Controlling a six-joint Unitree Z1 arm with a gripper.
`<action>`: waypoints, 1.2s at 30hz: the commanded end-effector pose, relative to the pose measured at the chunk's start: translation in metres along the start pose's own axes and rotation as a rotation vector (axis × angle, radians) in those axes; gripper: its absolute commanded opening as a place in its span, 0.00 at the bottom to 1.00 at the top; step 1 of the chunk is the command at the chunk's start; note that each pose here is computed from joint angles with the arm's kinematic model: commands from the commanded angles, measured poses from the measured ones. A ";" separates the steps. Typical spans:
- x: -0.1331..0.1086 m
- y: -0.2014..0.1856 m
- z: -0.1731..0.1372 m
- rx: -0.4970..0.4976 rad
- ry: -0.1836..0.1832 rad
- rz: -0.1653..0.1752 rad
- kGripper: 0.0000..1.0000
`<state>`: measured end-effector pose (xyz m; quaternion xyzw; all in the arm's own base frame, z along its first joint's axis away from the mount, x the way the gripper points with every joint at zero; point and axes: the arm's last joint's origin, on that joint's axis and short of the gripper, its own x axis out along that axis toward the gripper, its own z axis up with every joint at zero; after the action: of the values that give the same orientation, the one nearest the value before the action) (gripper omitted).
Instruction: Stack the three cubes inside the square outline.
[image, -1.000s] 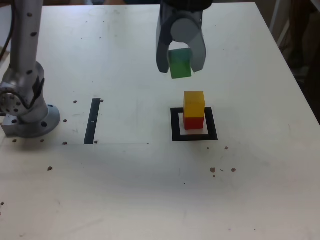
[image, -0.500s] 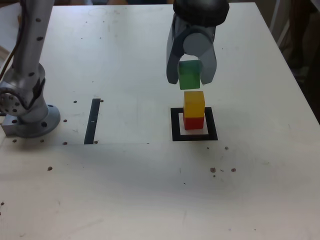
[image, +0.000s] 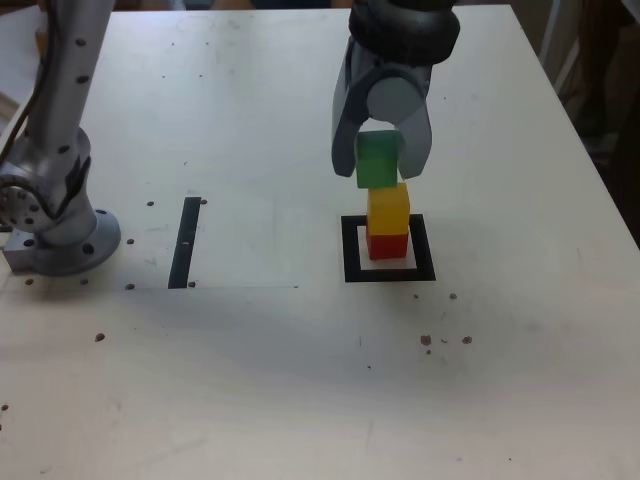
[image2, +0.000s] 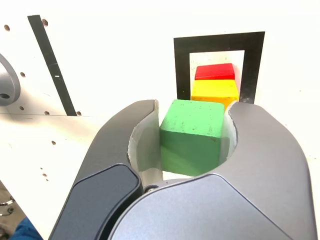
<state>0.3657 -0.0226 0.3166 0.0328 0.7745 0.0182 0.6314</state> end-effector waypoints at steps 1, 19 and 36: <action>0.003 -0.001 0.002 0.003 0.015 0.001 0.17; 0.006 -0.006 0.011 0.013 0.012 0.016 0.20; 0.012 -0.009 0.017 0.014 0.020 0.030 0.42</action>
<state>0.3798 -0.0303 0.3026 0.0495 0.7754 0.0234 0.6291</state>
